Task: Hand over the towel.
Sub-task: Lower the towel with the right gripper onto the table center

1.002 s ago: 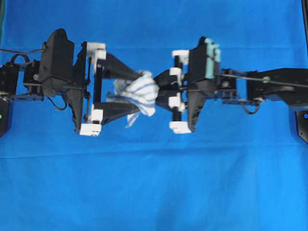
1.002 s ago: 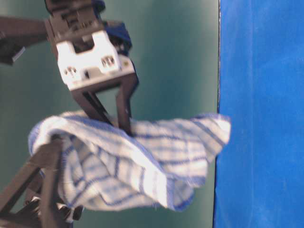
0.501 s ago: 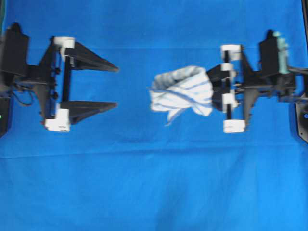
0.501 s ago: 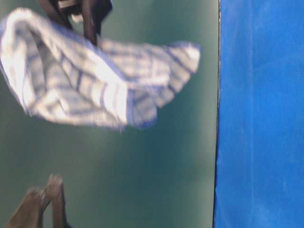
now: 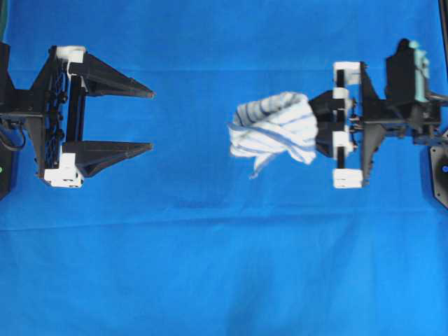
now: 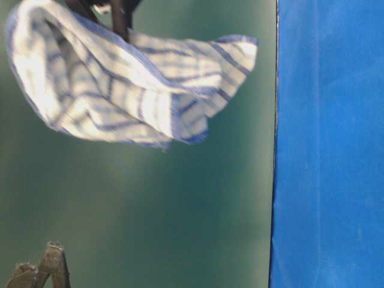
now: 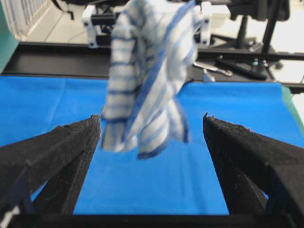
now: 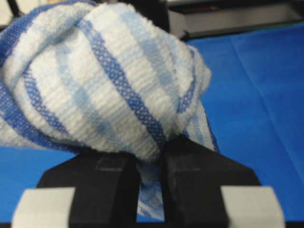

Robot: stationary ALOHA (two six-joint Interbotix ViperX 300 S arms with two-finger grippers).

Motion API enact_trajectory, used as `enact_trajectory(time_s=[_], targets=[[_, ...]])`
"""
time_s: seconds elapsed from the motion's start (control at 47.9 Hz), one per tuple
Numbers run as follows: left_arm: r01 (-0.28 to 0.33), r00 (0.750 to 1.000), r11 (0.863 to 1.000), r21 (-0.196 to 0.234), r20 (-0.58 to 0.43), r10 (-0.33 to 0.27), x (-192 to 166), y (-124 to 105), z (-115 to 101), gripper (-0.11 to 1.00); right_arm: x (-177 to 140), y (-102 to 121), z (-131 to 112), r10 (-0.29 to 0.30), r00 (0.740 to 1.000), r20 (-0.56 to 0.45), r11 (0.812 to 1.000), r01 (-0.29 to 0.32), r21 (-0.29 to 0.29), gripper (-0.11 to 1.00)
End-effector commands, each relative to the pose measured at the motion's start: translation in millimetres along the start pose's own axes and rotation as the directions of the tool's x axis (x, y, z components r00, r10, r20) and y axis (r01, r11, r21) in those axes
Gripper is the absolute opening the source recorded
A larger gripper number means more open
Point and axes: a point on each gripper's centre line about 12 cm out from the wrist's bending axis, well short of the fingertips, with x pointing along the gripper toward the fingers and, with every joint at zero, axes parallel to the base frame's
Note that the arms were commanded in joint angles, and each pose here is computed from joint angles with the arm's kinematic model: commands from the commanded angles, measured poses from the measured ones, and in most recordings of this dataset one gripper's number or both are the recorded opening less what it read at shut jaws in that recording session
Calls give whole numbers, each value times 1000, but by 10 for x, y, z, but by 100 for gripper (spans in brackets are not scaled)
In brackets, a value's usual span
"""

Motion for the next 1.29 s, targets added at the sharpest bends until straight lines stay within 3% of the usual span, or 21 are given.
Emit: enact_trajectory(time_s=[0.0,0.146,0.313,0.522,0.606,0.981,1.274], targets=[[-3,1000,1000,0,25,3,9,8,69,92,129,-92,75,-32,999,-16,999,33,7,14],[-3,1000,1000,0,23,3,7,8,62,92,448,-290,-113,-93,977,-194,995,97,12,14],[-3,1000,1000,-1,18,3,6,8,53,92,816,-431,-532,-122,910,-397,991,132,-1,14],[-3,1000,1000,-1,12,3,2,8,37,92,1076,-521,-1088,-131,832,-539,989,149,-10,14],[-3,1000,1000,-3,9,4,0,9,29,92,1086,-527,-1189,-131,816,-564,989,149,-14,14],[-4,1000,1000,-7,5,4,4,9,14,92,1054,-536,-1249,-132,796,-591,988,156,-11,14],[-4,1000,1000,-7,5,4,4,9,14,92,1058,-533,-1220,-132,800,-585,986,166,4,17]])
